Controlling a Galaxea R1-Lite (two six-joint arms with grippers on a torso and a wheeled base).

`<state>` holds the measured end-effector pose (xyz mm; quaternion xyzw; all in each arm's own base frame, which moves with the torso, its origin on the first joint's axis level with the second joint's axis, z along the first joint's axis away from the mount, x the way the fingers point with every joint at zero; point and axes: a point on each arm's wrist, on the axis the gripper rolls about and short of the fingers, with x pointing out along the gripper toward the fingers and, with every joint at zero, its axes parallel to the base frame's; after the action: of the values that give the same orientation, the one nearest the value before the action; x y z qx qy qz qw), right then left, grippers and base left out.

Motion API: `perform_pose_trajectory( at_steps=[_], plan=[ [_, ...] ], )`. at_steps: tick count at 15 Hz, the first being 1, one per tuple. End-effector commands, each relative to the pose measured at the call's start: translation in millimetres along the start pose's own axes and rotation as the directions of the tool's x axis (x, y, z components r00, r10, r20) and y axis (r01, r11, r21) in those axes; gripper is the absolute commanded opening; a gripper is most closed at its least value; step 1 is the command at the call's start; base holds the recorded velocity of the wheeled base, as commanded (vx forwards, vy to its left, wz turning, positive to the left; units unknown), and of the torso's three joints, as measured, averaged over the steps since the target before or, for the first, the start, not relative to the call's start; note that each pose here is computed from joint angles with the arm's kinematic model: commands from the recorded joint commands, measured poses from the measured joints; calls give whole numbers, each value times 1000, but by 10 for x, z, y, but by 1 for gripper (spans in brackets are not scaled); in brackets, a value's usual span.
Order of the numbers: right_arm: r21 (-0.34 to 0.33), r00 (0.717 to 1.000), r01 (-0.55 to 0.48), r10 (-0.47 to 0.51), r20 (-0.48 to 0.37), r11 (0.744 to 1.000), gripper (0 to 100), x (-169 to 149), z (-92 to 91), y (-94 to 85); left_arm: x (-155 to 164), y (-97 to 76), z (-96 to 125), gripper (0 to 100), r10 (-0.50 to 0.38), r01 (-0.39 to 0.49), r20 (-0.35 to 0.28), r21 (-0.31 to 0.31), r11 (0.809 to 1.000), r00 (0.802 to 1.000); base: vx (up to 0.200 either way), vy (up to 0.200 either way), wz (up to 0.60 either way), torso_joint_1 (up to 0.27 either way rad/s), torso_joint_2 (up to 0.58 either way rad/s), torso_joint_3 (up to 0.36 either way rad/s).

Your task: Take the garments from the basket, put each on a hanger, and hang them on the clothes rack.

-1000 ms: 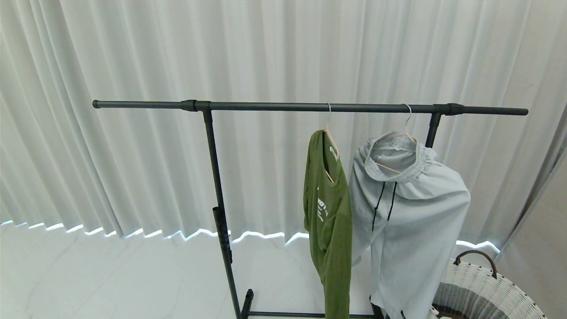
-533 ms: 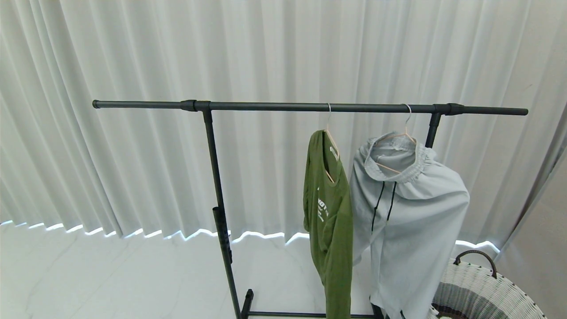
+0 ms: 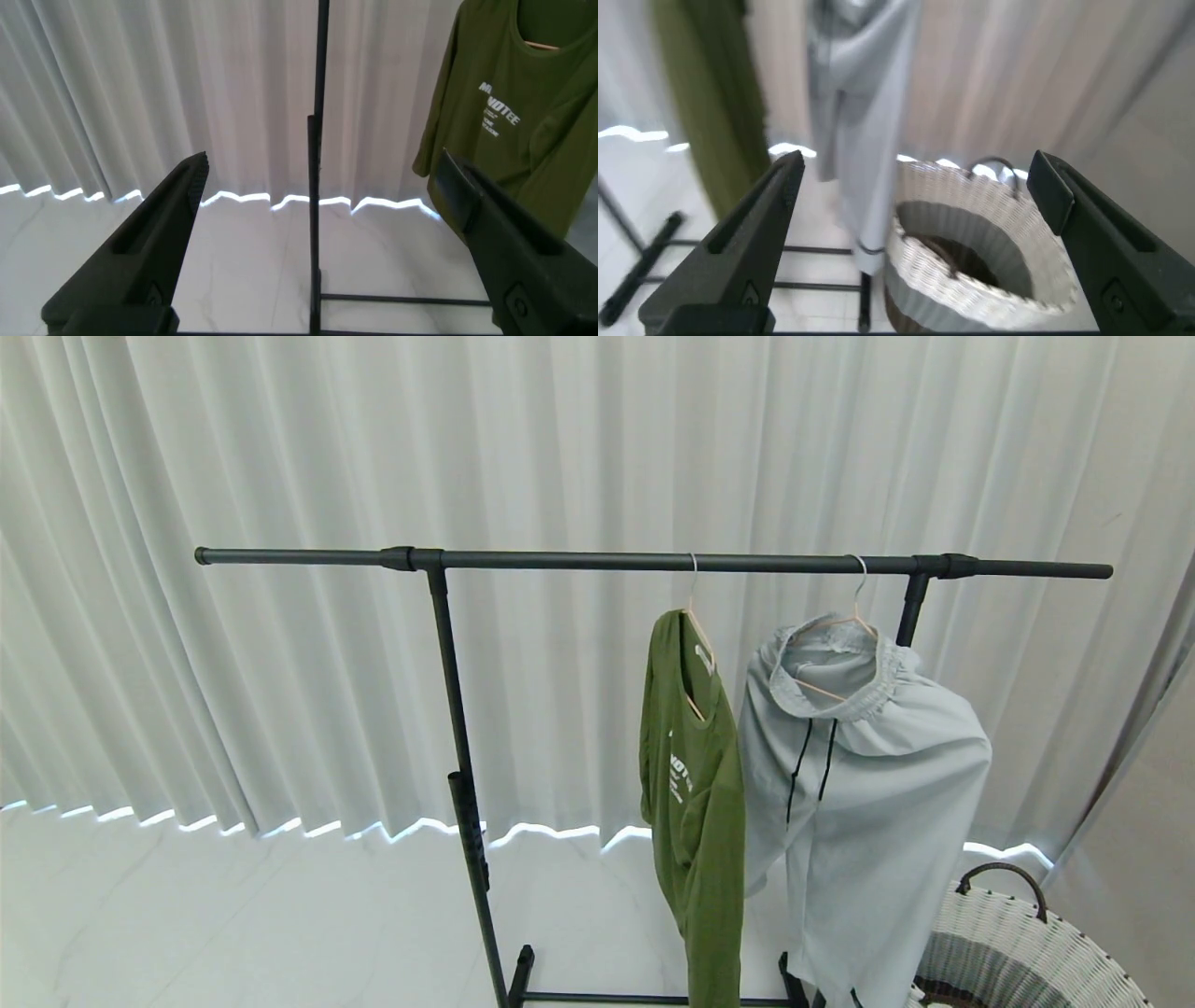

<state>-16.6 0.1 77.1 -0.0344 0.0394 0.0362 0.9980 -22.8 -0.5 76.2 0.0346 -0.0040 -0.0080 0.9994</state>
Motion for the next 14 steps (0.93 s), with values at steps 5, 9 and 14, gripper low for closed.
perform_pose_trajectory(
  at_steps=[5, 9, 14],
  plan=[
    [22, 1000, -2, 2, 11, 1000, 100, -9, -4, 0, 0, 0, 0, 100, 1, -1, 0, 0, 1000, 1000, 0, 0, 0, 0, 0, 0],
    [74, 992, 102, -107, 71, 992, 100, -59, -22, -1, 0, 0, 0, 100, -1, 1, 0, 0, 1000, 1000, 0, 0, 0, 0, 0, 0],
    [95, 992, 101, -108, 71, 990, 100, -59, -22, -2, 0, 0, 0, 100, 1, -1, 0, 0, 1000, 1000, 0, 0, 0, 0, 0, 0]
  ],
)
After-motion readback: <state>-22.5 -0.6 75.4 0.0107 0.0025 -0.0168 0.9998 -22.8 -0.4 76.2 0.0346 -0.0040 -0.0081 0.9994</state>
